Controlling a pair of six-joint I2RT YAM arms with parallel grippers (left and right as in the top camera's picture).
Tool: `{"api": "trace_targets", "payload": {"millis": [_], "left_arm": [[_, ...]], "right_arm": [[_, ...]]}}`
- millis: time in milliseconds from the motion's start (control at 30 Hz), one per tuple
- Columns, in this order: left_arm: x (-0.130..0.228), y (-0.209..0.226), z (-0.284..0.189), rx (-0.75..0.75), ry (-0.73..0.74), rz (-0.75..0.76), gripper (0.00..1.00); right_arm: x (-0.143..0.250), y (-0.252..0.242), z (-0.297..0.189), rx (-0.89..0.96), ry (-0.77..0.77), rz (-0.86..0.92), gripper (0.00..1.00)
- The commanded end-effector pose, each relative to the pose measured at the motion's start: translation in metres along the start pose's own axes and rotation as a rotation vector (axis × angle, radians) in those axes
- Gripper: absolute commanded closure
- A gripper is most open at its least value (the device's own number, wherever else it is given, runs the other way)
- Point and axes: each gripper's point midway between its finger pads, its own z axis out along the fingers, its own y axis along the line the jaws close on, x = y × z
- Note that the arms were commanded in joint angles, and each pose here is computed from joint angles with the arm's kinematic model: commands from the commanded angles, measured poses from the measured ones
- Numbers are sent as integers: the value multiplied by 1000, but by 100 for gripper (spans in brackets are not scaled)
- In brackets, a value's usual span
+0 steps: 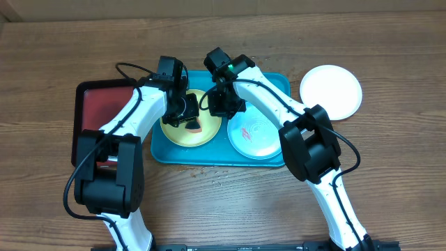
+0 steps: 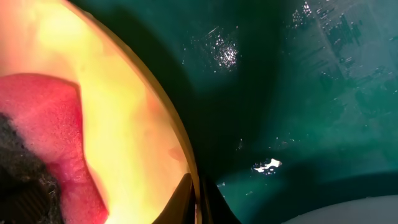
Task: Clean dirty plates on tray and stack at the side
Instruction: 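Hold the yellow plate with the right gripper and scrub it with sponge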
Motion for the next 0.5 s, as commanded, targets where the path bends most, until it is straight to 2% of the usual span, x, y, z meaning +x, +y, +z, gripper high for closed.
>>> {"api": "trace_targets", "payload": {"millis": [0, 467], "left_arm": [[-10, 7, 2, -41, -24, 18, 63], [-18, -1, 7, -14, -56, 10, 62]], "right_arm": [[6, -16, 18, 68, 26, 15, 96], [6, -15, 18, 67, 24, 15, 96]]}}
